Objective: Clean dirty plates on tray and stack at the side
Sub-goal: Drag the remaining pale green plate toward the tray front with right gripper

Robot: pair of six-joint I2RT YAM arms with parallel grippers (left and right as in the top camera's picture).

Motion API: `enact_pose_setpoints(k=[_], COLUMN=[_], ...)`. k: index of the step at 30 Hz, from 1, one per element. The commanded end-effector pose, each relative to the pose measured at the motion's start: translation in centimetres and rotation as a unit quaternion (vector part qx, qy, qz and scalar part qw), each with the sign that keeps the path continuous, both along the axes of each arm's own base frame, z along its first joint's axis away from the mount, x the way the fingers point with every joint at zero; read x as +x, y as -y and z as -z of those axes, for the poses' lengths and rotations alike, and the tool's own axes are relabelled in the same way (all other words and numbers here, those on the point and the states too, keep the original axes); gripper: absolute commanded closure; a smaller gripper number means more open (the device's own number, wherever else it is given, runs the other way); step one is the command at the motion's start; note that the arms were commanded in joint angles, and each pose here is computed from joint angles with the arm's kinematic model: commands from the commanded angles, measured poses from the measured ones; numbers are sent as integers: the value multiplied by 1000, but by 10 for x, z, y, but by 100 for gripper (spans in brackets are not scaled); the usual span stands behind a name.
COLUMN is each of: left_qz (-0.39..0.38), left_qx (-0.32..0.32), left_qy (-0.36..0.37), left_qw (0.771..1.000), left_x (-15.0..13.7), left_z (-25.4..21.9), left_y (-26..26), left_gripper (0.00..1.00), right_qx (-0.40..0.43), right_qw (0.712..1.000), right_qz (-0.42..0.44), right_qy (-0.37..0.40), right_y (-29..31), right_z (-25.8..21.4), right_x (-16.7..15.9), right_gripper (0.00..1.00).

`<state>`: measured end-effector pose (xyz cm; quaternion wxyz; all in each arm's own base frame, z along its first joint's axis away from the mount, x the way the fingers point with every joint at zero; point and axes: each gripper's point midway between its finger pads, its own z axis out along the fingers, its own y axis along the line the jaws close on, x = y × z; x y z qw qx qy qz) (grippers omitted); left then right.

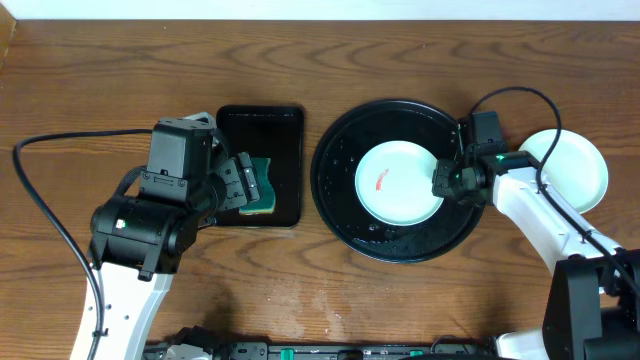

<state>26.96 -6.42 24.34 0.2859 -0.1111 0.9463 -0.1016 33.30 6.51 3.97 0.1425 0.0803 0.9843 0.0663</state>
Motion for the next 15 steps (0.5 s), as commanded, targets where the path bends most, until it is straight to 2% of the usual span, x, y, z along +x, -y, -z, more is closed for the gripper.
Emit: enact_pose_setpoints(k=[1,7,11,15], left_qz=[1,0,-3,-27], left_qx=[1,0,-1,36], left_qy=[8,8,12,15], left_qw=[1000,1000,1000,999], left_x=[2,2,4,18], left_z=[-6,-6,-8,2], left_y=[-1,0,-1,-12], left_gripper=[17,18,17,18], right_qx=[-21,31,52,62], right_qw=[998,991,988,988], right_qz=[-57,-120,-133,-136], right_qy=[19,50,55,46], right_y=[0,-22,-30,-33], right_z=[-8,-30,-36,-36], right_x=[3,1,-1,-6], right_gripper=[60,60,60,60])
